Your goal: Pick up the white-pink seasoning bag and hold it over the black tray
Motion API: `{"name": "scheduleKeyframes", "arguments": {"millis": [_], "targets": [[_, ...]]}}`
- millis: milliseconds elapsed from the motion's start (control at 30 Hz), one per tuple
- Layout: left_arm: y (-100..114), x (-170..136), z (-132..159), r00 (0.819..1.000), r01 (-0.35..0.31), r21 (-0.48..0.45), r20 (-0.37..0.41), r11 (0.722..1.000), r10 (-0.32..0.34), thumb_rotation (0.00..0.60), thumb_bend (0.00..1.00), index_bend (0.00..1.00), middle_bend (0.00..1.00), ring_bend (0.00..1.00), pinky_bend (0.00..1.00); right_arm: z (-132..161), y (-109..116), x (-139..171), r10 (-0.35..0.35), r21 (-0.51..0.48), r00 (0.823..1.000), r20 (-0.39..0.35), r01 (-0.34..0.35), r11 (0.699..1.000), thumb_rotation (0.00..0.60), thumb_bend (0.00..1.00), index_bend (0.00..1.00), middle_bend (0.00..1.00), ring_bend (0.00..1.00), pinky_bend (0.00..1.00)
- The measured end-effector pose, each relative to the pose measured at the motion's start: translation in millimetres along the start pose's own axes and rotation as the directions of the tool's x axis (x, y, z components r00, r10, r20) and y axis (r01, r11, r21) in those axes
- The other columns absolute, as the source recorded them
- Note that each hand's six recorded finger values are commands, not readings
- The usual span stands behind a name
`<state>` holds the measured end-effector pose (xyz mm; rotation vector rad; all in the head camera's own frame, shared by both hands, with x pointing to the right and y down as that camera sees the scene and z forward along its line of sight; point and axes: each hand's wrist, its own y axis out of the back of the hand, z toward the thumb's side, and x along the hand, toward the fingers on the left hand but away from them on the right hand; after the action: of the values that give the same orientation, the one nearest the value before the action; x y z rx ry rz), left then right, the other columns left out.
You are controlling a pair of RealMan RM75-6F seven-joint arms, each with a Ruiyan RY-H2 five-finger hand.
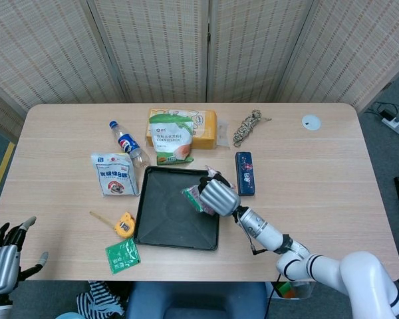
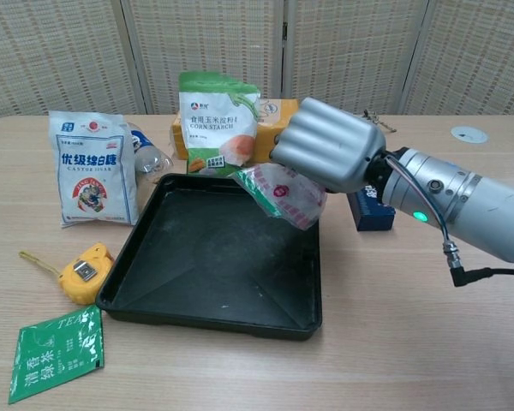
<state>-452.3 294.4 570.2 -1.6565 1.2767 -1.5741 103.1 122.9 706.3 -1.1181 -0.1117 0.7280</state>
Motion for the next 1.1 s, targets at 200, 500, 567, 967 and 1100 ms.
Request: {"name": "scheduleKeyframes", "arguments": {"millis": [200, 500, 567, 967, 1100], "targets": [[-0.9, -0.3, -0.5, 1.000, 0.002, 0.000, -0.001, 1.000, -0.002, 0.600, 0.35, 0.14, 0.22, 0.20, 0.07, 5.5, 3.5, -4.0, -0.007, 0.076, 1.000, -0.030, 0.009, 0.997, 0.600, 0.36, 0.62, 0.53, 1.00, 0.89], [-2.6, -0.6, -2.7, 1.000, 0.006, -0.002, -0.005, 1.000, -0.006, 0.600, 0.35, 0.14, 0.22, 0.20, 0.07, 14.2, 0.5, -5.9, 0.017, 0.169, 0.998, -0.062, -0.006, 0.986, 0.600, 0.37, 0.63, 0.53, 1.00, 0.89], [-2.8, -0.6, -3.2, 1.000, 0.007, -0.001, -0.005, 1.000, -0.007, 0.600, 0.35, 0.14, 0.22, 0.20, 0.07, 13.8, 0.0, -6.8, 0.021, 0.188, 0.998, -0.061, -0.009, 0.982, 0.600, 0.37, 0.63, 0.54, 1.00, 0.89], [-4.7, 0.4, -2.0, 1.000, 0.011, -0.001, 0.001, 1.000, -0.011, 0.600, 0.35, 0.14, 0.22, 0.19, 0.07, 24.7, 7.3, -13.4, 0.021, 0.265, 0.997, -0.078, 0.001, 0.964, 0.600, 0.37, 0.65, 0.55, 1.00, 0.89], [-4.4, -0.1, -4.1, 1.000, 0.011, -0.001, -0.005, 1.000, -0.011, 0.600, 0.35, 0.14, 0.22, 0.20, 0.07, 22.6, 4.0, -12.4, 0.033, 0.285, 0.997, -0.073, -0.011, 0.958, 0.600, 0.37, 0.65, 0.55, 1.00, 0.89]]}}
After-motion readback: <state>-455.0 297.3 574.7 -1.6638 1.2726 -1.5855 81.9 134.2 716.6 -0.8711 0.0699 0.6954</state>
